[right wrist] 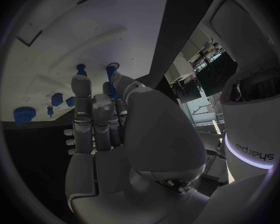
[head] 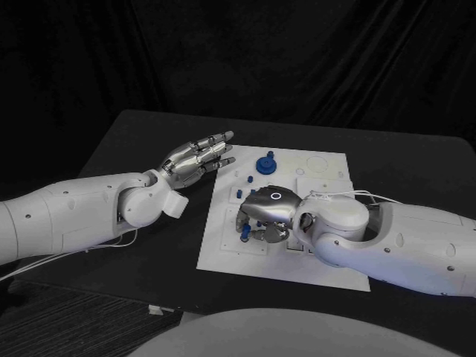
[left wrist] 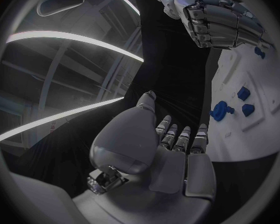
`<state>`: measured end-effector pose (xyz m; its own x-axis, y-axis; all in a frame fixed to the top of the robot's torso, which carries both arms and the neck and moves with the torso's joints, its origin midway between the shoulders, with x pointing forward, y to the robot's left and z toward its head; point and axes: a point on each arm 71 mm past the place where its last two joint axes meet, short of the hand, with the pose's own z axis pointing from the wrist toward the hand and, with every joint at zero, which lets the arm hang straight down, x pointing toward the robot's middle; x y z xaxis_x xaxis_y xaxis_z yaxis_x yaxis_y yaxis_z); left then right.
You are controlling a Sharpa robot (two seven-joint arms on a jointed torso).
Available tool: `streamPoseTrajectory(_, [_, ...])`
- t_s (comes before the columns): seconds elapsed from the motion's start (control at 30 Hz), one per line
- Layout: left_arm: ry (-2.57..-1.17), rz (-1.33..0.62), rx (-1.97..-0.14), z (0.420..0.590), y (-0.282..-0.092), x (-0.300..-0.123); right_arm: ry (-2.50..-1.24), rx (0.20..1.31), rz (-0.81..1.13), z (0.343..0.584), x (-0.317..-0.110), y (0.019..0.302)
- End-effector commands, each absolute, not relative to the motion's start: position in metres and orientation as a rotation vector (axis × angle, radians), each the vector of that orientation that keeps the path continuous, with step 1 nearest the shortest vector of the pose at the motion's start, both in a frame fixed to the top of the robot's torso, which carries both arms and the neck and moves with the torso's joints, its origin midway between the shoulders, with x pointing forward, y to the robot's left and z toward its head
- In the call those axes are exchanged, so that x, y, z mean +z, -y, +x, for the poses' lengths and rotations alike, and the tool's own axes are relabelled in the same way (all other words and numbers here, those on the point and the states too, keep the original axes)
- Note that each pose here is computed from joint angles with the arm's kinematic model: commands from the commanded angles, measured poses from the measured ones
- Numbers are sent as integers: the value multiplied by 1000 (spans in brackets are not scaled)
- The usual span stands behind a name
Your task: Assemble the parts on the task board
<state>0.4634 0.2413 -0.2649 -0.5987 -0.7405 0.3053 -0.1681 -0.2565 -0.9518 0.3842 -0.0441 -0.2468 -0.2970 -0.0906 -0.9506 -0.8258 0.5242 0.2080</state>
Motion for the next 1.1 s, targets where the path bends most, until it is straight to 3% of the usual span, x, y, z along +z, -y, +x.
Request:
streamPoseTrajectory(0.03, [-1572,-1102,-1931,463,-240,-264,-1765,854,-782,384,-251,47])
streamPoseTrajectory(1.1, [-1580,-1105,-1930,464,-241,-266,-1779,867,-773,381,-260,47])
